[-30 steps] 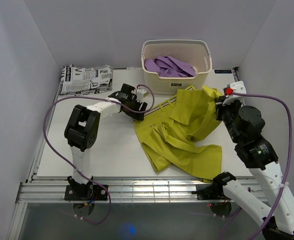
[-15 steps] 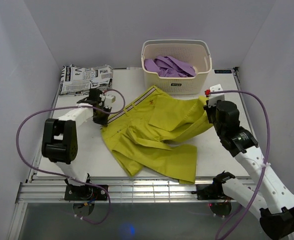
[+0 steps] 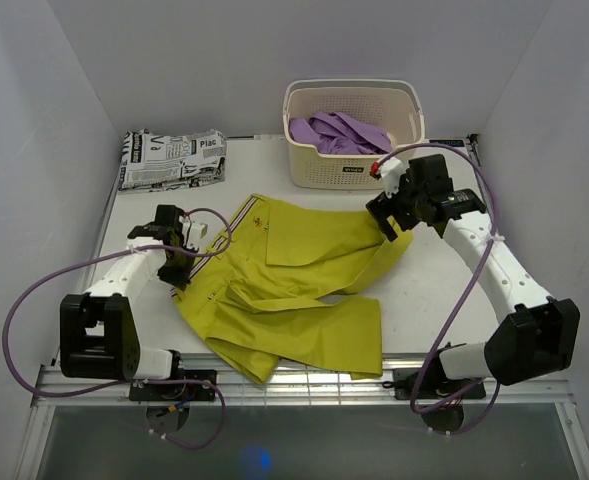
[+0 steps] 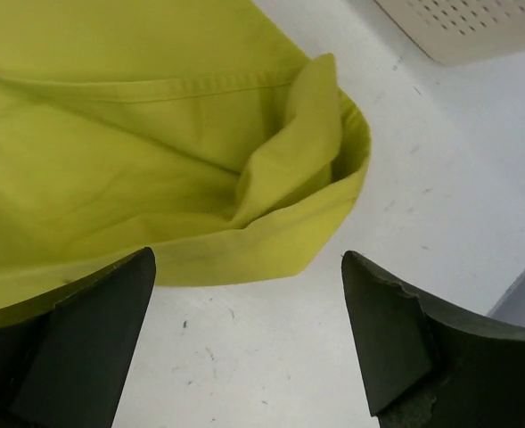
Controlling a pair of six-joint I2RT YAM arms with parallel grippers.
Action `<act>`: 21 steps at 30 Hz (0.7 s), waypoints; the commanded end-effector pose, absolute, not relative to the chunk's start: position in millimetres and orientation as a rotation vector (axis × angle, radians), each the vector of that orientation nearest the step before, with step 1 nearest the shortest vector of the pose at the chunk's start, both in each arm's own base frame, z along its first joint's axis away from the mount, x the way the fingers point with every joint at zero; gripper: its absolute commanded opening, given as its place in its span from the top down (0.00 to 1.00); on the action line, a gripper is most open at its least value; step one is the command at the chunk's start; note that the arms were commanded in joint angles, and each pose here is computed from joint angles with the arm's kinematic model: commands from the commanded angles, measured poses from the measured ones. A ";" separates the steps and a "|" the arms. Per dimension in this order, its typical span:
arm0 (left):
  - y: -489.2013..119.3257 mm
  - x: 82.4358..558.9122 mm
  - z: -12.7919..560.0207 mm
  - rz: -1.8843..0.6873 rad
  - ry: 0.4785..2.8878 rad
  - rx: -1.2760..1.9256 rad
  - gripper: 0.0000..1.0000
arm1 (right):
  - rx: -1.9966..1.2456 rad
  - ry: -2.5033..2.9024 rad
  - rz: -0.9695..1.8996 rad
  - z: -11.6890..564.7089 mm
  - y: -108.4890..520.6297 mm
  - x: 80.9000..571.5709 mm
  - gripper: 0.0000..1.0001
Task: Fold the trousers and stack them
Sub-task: Flatten the trousers out
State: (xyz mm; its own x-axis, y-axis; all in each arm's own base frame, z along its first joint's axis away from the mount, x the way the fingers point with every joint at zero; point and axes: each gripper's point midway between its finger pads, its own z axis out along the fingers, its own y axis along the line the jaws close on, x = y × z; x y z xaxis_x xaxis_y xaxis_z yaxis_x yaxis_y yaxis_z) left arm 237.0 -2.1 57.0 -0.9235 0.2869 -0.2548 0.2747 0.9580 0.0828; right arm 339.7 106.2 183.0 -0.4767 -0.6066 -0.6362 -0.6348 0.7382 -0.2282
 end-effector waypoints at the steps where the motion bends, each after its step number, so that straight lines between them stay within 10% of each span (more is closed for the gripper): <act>1: -0.3 233.7 58.5 0.078 2.873 0.377 0.78 | -1.233 2.188 0.384 198.1 132.5 269.3 0.10; 6: -8.2 255.8 72.3 0.031 2.838 0.362 0.40 | -1.382 2.332 0.598 160.9 132.3 205.5 0.04; 10: -20.9 275.2 81.5 -0.056 2.811 0.341 0.37 | -1.411 2.532 0.637 119.5 124.2 174.7 0.00; 21: -20.4 305.5 83.5 -0.033 2.778 0.293 0.36 | -1.316 2.815 0.447 43.0 115.3 170.8 0.28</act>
State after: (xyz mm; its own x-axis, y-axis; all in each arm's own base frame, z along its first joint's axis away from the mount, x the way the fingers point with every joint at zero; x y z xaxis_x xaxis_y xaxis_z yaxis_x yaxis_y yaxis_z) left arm 290.4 -19.0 75.8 -0.9314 0.2165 -0.2926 0.2232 0.9747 0.0107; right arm 158.6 110.9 55.2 -0.6354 -0.7591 -0.1415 -0.7588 0.5797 0.2970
